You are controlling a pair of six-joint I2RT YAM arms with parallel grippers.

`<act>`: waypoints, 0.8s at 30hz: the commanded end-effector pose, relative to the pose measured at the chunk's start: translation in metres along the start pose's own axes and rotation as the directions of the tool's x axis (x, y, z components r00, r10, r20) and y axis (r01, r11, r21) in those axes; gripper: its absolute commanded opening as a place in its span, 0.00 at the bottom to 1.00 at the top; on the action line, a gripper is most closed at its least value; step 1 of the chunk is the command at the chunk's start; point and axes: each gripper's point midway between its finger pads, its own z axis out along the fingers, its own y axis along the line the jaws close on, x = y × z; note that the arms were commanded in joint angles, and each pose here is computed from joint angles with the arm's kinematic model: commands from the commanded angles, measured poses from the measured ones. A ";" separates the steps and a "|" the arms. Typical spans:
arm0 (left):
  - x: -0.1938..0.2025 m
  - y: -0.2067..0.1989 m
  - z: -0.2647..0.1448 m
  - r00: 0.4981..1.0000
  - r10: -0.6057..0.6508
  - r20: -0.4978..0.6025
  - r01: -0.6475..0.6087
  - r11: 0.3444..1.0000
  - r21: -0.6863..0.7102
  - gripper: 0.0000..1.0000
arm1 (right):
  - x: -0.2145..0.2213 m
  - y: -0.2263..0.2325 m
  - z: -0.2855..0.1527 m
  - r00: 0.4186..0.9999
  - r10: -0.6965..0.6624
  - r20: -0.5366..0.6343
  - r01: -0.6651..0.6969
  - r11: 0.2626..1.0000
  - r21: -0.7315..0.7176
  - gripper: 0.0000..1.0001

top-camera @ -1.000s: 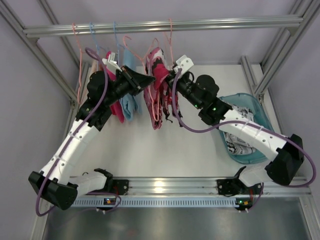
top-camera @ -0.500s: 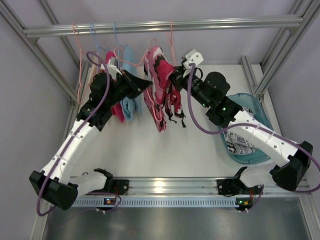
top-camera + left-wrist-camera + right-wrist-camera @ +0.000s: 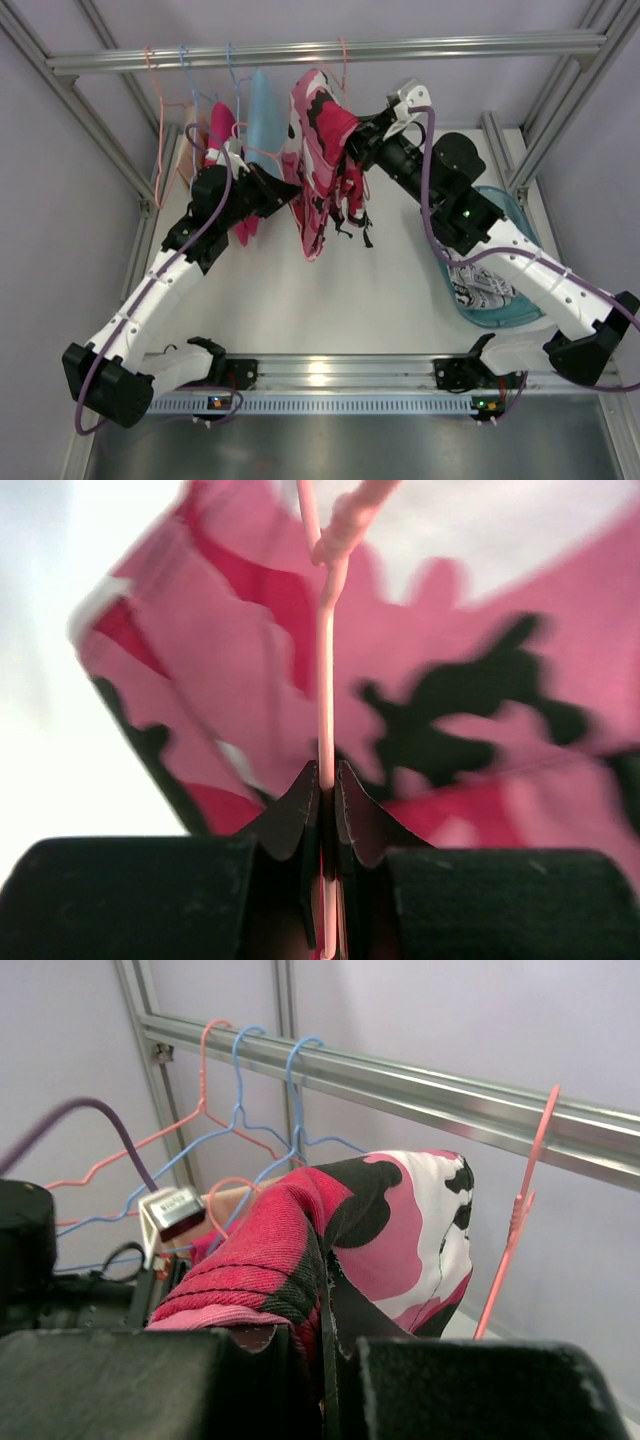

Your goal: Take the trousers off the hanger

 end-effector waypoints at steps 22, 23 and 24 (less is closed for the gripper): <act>0.028 0.047 0.004 0.994 0.077 -0.080 -0.085 0.991 -0.102 0.00 | -0.191 0.038 -0.130 0.919 0.082 0.385 0.005 0.975 -0.220 0.00; 0.028 0.047 0.004 0.992 0.092 -0.085 -0.100 0.990 -0.097 0.00 | -0.191 0.039 -0.135 0.924 0.082 0.374 0.006 0.974 -0.226 0.00; 0.027 0.046 0.003 0.991 0.099 -0.085 -0.108 0.989 -0.099 0.00 | -0.196 0.040 -0.146 0.922 0.072 0.381 0.024 0.970 -0.241 0.00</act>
